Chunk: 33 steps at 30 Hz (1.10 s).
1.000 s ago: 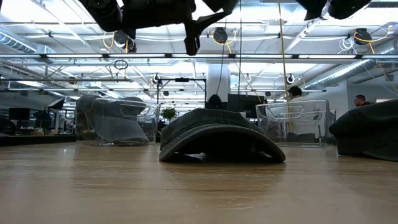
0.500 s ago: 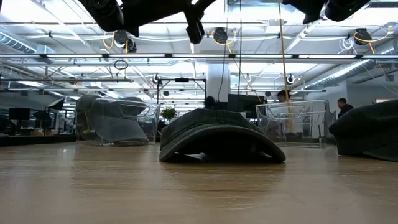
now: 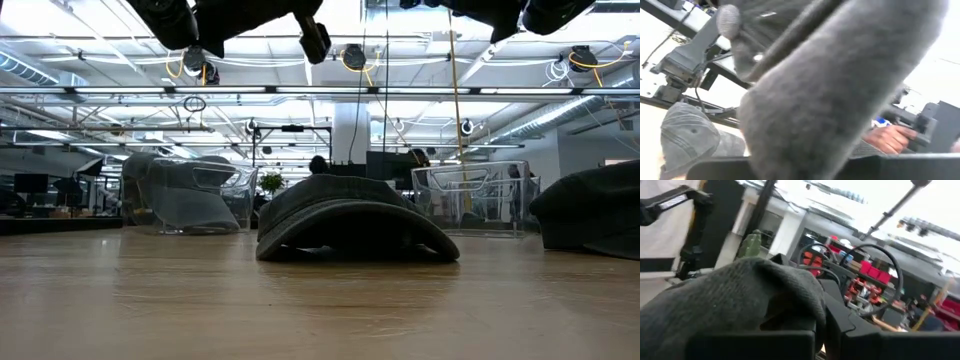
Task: Pick & Place hat
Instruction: Put the left black cap into the right transparent bin
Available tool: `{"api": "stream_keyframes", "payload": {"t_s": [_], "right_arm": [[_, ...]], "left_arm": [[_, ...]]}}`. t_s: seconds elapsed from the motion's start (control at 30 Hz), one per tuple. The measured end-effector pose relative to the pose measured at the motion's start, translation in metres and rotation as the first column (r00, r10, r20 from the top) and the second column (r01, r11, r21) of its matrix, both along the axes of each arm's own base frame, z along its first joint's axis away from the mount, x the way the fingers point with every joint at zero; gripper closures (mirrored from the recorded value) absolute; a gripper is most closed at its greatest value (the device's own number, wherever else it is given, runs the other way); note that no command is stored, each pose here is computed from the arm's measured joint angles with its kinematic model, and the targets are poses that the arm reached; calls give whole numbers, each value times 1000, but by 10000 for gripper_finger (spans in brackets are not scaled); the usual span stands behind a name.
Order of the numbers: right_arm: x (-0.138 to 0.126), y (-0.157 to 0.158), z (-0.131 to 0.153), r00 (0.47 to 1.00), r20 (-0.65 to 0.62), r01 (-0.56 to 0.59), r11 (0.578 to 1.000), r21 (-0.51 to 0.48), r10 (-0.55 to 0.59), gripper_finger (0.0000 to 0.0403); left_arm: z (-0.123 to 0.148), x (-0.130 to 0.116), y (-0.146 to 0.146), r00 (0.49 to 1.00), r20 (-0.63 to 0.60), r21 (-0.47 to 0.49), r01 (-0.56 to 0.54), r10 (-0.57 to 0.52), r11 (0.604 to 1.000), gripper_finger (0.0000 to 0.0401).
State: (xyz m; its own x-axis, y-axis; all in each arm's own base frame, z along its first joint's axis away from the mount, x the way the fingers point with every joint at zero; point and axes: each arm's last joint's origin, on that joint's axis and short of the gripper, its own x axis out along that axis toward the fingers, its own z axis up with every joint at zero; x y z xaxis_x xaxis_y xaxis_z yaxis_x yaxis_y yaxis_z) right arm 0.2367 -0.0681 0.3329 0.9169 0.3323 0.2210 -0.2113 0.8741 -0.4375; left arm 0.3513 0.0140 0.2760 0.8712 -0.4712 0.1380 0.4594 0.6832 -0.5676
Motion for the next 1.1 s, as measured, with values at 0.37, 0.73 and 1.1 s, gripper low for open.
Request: {"api": "stream_keyframes", "payload": {"t_s": [0.37,0.73,1.1], "right_arm": [[-12,-16,-11,862,-245,490,853,180,-444,286],[-22,-20,-39,625,-584,757,585,292,-518,184],[-14,-18,-27,763,-313,632,754,177,-566,181]], "left_arm": [[23,-27,0,994,-65,150,-76,87,986,391],[35,-59,3,953,-141,361,-204,269,910,391],[37,-59,-1,969,-131,357,-151,210,922,391]]}}
